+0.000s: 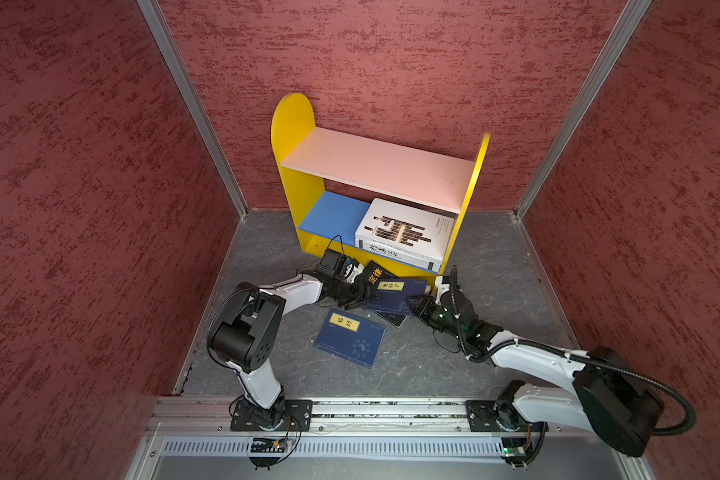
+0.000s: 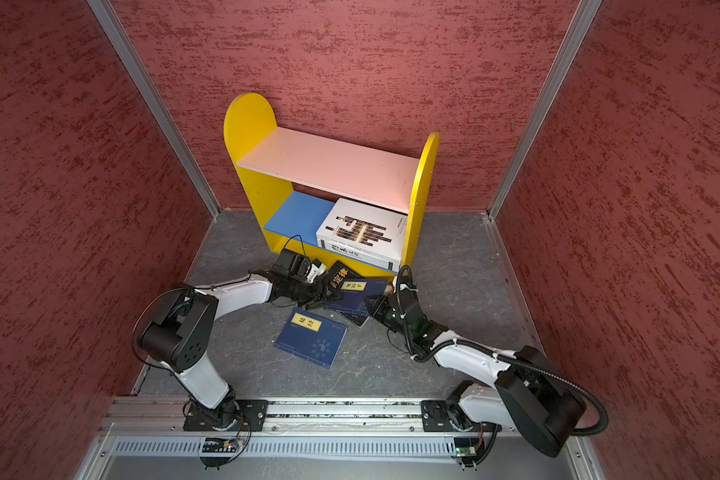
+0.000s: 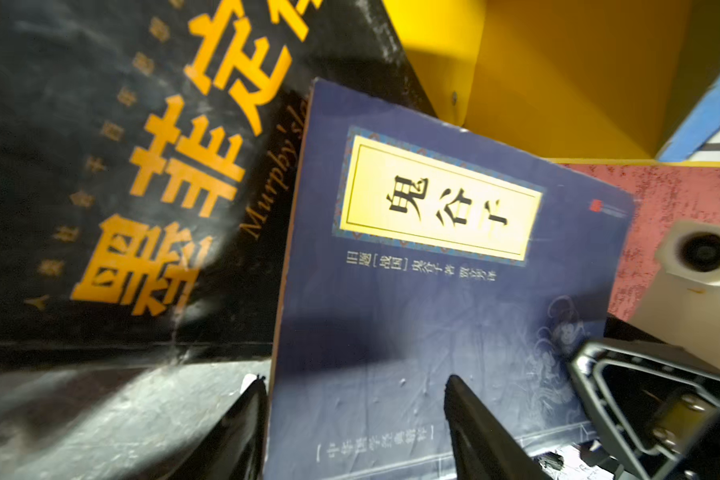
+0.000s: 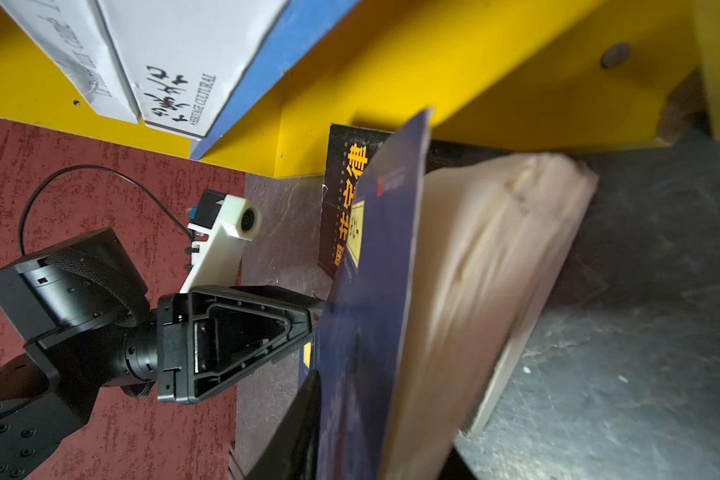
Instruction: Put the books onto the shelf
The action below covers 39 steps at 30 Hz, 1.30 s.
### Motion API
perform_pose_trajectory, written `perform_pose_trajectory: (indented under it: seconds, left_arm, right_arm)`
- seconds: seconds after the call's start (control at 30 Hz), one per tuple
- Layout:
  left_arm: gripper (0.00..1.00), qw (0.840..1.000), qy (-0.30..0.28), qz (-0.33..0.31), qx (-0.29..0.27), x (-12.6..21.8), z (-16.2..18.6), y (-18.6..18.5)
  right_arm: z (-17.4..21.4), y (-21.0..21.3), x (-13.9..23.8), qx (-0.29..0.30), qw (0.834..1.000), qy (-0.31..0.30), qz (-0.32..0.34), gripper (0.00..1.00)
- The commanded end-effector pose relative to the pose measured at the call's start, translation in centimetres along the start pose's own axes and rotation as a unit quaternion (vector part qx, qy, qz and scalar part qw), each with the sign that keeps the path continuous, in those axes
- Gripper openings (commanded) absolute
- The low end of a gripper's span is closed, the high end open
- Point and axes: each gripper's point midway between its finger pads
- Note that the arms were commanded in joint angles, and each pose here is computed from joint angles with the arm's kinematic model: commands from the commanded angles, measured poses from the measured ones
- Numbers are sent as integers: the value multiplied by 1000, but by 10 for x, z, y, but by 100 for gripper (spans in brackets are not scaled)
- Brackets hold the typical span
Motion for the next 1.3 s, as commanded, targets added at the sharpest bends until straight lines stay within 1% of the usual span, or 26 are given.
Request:
perform_pose_trajectory:
  seconds: [0.0,0.03,0.17,0.2,0.3,0.37,0.47,0.6,0.67,0.73,0.9,1.0,1.07,1.17,1.27]
  left_arm:
    - [67,999,-25,34,-19,14,-17,-25]
    - [67,999,-28,34,-18,15,-17,-26]
    - [68,999,-39,34,-11,21,-21,-26]
    - [68,998,-43,34,-8,23,-23,-27]
    - [73,998,-57,33,-1,30,-27,-27]
    - [75,997,-70,35,5,36,-30,-28]
    - [81,995,-92,39,17,47,-34,-29]
    - [89,990,-126,53,28,69,-40,-34]
    - [93,988,-141,60,33,81,-42,-37]
    - [99,985,-159,63,37,95,-44,-39]
    - [99,971,-218,84,55,136,-49,-46]
    - [100,961,-250,98,60,159,-55,-50]
    - [99,956,-265,109,61,171,-59,-55]
    - [99,949,-284,124,50,186,-62,-69]
    - [99,944,-295,144,36,198,-61,-85]
  right_arm:
    - [2,10,5,-3,1000,5,-15,22]
    - [1,10,7,-3,1000,3,-14,18]
    - [-3,10,14,-3,1000,-7,-8,11]
    - [-4,10,16,-5,1000,-10,-7,8]
    - [-7,12,24,-7,1000,-19,-8,1]
    - [-9,13,30,-10,1000,-25,-8,0]
    - [-9,19,39,-13,1000,-23,-14,0]
    - [-6,33,57,-6,1000,-9,-26,0]
    - [-5,46,67,4,999,0,-41,0]
    - [-2,62,78,15,998,13,-63,0]
    - [5,114,103,42,988,49,-141,0]
    - [7,151,118,65,976,63,-197,0]
    - [3,173,126,87,971,59,-215,0]
    - [-8,197,129,115,967,36,-223,1]
    - [-23,214,124,118,965,3,-235,0]
Point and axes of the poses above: each gripper's point midway between its finger pads, its own x axis back along the fingers, its own y axis along the line the jaws close on, z = x × y, and after that the axes turned 6 degrees about -x, right-handed
